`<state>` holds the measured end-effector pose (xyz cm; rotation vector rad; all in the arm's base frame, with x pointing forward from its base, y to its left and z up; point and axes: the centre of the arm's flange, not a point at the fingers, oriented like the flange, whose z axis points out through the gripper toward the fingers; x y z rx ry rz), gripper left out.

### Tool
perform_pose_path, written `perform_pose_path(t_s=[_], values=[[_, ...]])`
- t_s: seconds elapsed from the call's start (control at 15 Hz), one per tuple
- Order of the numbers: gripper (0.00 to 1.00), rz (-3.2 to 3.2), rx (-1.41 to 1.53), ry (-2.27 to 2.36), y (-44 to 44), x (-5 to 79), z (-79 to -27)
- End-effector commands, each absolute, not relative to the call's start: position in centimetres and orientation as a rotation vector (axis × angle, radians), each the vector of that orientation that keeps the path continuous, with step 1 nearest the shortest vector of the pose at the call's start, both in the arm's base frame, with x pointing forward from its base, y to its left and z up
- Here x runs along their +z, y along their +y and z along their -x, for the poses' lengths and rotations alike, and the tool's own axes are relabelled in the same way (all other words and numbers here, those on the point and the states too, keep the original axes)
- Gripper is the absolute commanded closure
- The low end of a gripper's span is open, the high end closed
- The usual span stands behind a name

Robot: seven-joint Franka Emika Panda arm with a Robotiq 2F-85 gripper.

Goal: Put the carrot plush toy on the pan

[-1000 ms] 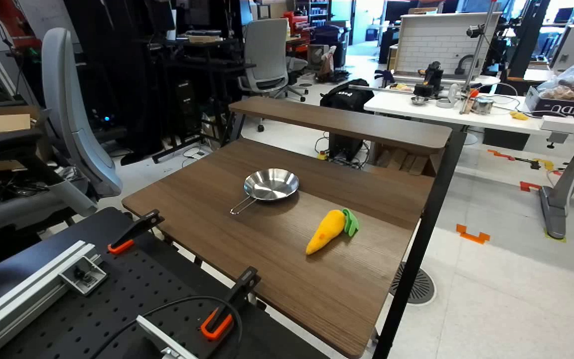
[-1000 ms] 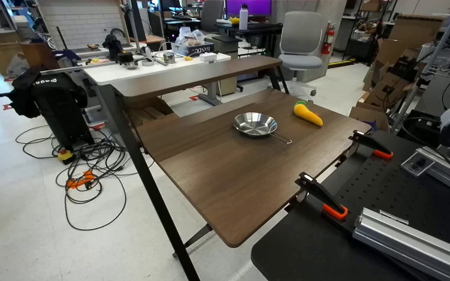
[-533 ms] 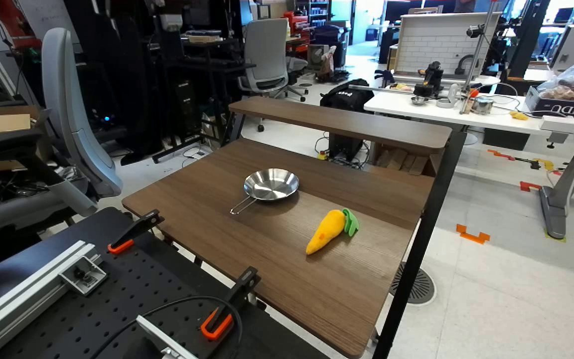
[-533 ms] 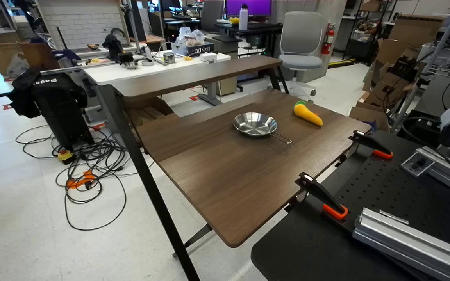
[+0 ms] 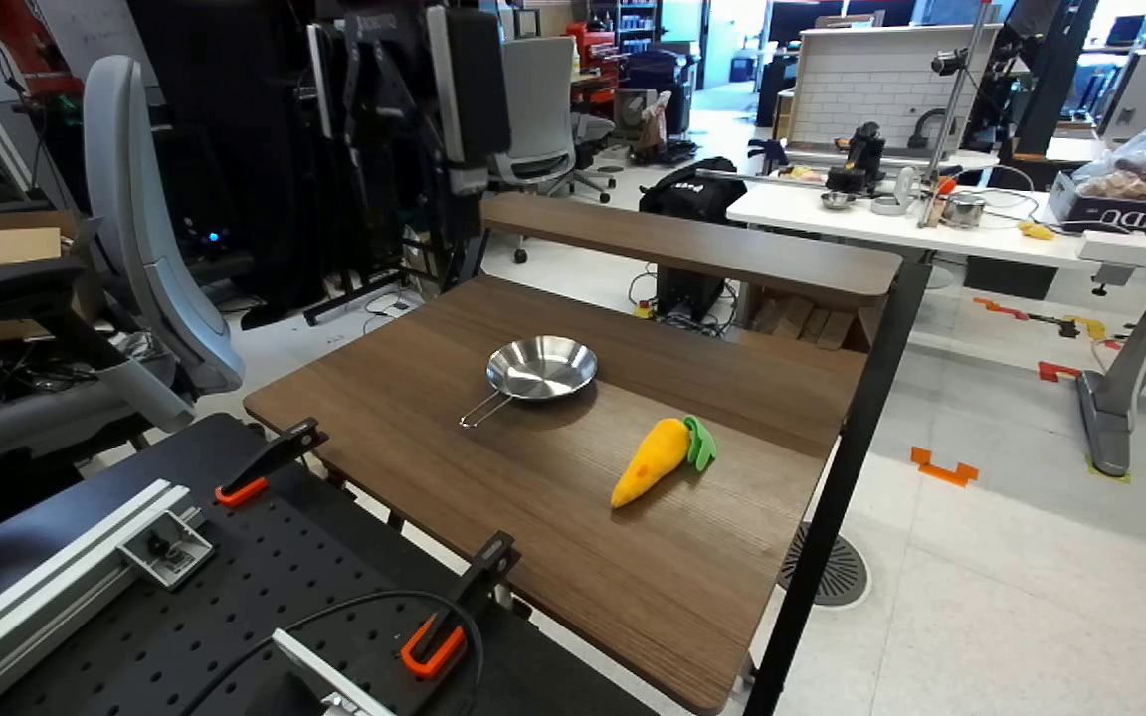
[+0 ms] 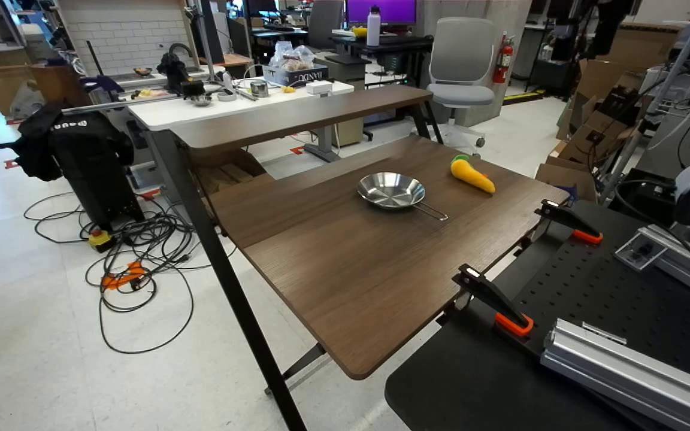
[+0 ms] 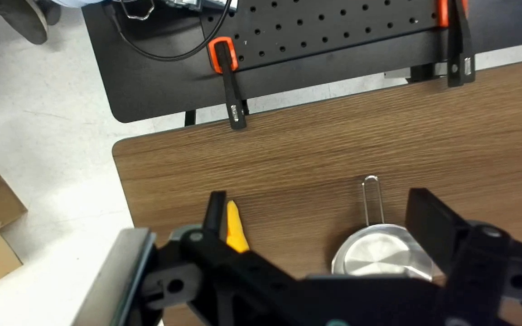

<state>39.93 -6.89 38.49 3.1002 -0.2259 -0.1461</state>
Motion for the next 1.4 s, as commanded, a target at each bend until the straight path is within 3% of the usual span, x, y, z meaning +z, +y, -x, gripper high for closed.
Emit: perform_pose_path(t_s=[0.0, 1.33], values=[[0.00, -3.087, -0.165, -0.292, -10.4, 36.0, -43.4], [0.00, -2.987, -0.270, -0.385, -18.1, 21.9, -56.7]])
